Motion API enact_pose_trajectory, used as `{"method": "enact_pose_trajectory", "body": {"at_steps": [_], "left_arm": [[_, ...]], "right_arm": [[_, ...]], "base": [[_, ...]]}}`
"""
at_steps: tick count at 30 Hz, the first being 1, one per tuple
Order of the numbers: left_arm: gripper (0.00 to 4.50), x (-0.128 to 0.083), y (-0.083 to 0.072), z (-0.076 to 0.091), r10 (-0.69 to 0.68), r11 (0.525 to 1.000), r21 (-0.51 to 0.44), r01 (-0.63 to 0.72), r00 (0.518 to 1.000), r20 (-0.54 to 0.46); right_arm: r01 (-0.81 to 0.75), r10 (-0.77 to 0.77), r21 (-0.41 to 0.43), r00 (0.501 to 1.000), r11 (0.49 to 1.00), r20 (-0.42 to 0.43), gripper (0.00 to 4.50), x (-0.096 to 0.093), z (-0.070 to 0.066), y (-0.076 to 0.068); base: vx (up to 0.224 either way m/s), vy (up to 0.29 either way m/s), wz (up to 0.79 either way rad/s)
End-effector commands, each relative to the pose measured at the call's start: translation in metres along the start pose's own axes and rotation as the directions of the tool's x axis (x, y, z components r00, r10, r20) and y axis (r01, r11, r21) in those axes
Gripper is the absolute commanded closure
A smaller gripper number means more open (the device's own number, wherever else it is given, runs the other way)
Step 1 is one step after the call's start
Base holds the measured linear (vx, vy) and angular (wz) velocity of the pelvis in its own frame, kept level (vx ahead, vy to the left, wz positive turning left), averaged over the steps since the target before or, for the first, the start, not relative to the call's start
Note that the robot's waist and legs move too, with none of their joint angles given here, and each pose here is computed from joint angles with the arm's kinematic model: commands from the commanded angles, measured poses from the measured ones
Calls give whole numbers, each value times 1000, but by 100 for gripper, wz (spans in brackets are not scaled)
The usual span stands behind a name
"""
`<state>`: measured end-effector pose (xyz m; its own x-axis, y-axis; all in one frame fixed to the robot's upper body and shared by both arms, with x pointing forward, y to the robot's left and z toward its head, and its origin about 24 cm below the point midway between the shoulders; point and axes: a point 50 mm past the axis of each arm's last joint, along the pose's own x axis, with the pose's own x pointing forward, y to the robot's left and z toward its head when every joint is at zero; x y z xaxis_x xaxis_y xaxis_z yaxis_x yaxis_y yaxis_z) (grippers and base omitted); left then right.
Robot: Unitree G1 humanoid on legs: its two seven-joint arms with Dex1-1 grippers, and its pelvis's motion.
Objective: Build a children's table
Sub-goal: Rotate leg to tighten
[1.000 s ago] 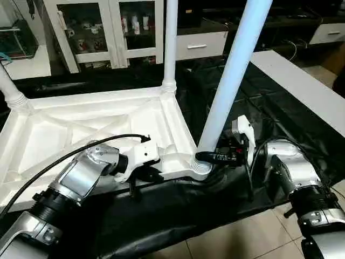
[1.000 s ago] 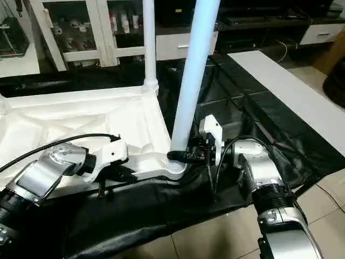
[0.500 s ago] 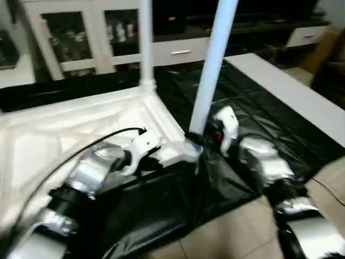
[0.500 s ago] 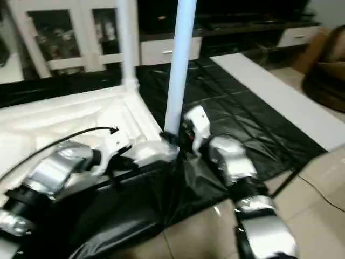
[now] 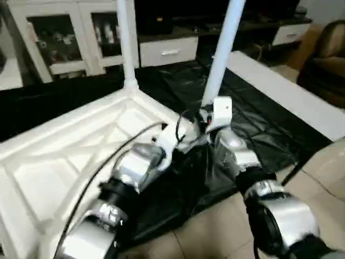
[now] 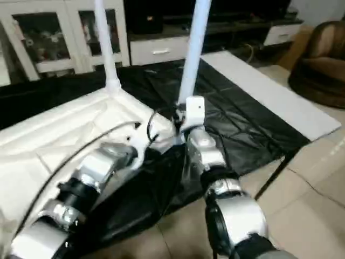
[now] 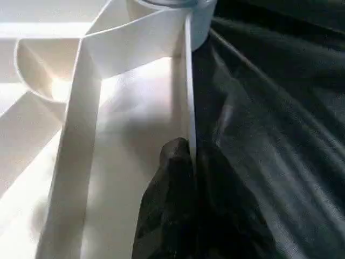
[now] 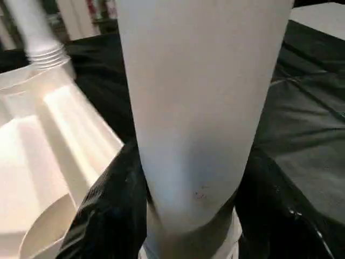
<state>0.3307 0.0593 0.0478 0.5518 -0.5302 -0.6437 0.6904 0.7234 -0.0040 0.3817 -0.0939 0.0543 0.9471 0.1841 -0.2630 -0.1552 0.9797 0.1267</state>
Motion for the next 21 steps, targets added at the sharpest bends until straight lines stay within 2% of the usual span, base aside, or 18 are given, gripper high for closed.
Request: {"method": "enact_pose_trajectory", "body": {"at_steps": [1, 4, 7, 11, 12, 14, 15, 18, 21], "left_arm": [[450, -5, -12, 24, -95, 995, 46, 91, 991, 96], [450, -6, -9, 18, -103, 993, 59, 98, 990, 91], [450, -6, -9, 18, -109, 993, 61, 104, 989, 98], [450, -8, -7, 19, -118, 991, 74, 110, 987, 108], [450, -8, -7, 19, -121, 990, 78, 113, 987, 109], [450, -10, -5, 19, -132, 988, 94, 122, 985, 112], [450, -10, -5, 19, -132, 988, 94, 122, 985, 112], [450, -12, -3, 18, -149, 984, 119, 136, 983, 111], [450, -14, 0, 17, -170, 975, 160, 152, 980, 107]], "right_arm": [[171, -154, 74, 968, 982, -201, 262, -12, -46, -31], [135, -121, 74, 977, 988, -174, 262, -10, -40, -28], [109, -102, 42, 984, 993, -143, 262, -8, -34, -26], [95, -90, 47, 991, 994, -100, 262, -6, -25, -24], [92, -87, 44, 992, 995, -94, 227, -5, -24, -24], [69, -66, 50, 996, 996, -66, 192, -5, -19, -24], [69, -66, 50, 996, 996, -66, 192, -5, -19, -24], [14, -12, 55, 1000, 998, -26, 149, -4, -13, -21], [-45, 44, 52, 999, 998, 32, 135, -4, -5, -20]], "base": [[95, 33, -6], [67, -54, -2], [78, -39, -25], [37, 10, -9], [0, 0, 0], [0, 0, 0], [0, 0, 0], [0, 0, 0], [0, 0, 0]]}}
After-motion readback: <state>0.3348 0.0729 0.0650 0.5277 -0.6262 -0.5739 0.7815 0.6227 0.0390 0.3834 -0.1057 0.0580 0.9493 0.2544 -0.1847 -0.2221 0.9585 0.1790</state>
